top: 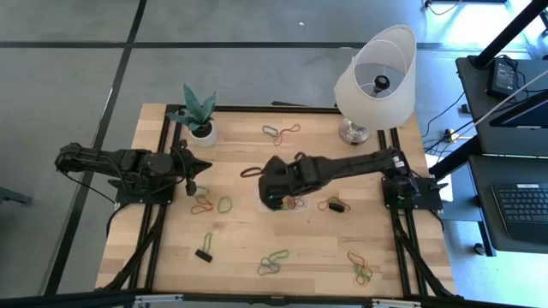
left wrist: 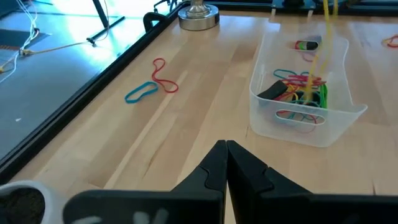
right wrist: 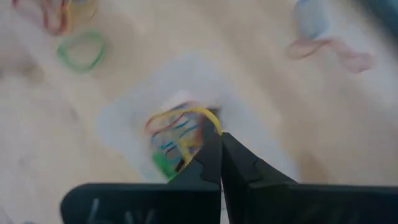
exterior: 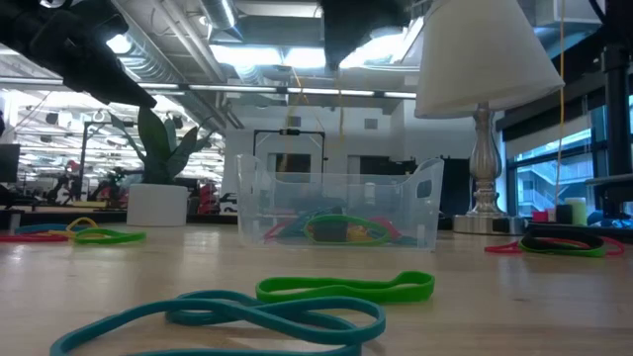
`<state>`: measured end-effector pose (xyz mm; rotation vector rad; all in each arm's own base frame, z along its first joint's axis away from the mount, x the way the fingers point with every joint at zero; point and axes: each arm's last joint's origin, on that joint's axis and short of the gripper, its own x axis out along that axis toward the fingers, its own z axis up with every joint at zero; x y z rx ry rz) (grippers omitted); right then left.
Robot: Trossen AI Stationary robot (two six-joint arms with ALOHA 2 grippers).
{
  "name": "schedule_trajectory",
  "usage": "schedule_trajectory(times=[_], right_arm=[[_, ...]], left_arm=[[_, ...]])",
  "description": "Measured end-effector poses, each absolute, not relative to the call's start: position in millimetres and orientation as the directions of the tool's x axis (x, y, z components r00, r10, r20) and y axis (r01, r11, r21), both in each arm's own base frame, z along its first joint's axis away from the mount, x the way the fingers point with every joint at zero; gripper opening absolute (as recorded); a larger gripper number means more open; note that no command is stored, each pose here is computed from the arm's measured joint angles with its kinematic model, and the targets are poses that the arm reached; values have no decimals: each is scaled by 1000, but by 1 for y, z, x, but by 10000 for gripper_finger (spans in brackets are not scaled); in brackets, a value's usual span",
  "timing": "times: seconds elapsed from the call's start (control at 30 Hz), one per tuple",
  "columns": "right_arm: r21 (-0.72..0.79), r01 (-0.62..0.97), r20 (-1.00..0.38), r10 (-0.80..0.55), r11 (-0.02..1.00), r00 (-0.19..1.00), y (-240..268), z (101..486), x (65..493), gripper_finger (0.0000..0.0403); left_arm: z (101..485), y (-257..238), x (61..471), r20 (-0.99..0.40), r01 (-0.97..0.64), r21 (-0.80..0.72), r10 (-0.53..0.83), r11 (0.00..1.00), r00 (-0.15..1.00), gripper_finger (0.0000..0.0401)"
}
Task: Pick and place rubber bands into bin
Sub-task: Put the yellow rubber band into the transparent bin
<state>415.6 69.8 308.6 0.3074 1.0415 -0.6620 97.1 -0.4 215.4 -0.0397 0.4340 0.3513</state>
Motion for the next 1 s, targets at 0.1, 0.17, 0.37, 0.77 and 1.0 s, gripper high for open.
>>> schedule_trajectory(times=[0.1,0.17,0.37,0.77,1.0], right_arm=[[-32,594,-908,-272,804,319,73,275,422,0],[28,571,-924,-197,821,329,70,256,426,0],[147,574,-951,-45,806,307,52,210,428,0],[75,578,-984,-32,812,174,43,172,410,21],[111,558,-971,-30,822,236,46,199,411,71]], left_arm=[[215,0,97,-419,-358,-4,323,934,849,3],[215,-1,97,-422,-351,-30,307,936,853,3],[214,-4,99,-446,-270,-72,211,960,870,3],[206,-18,126,-514,-183,-141,86,973,853,2],[209,-31,145,-564,-160,-99,77,982,822,2]])
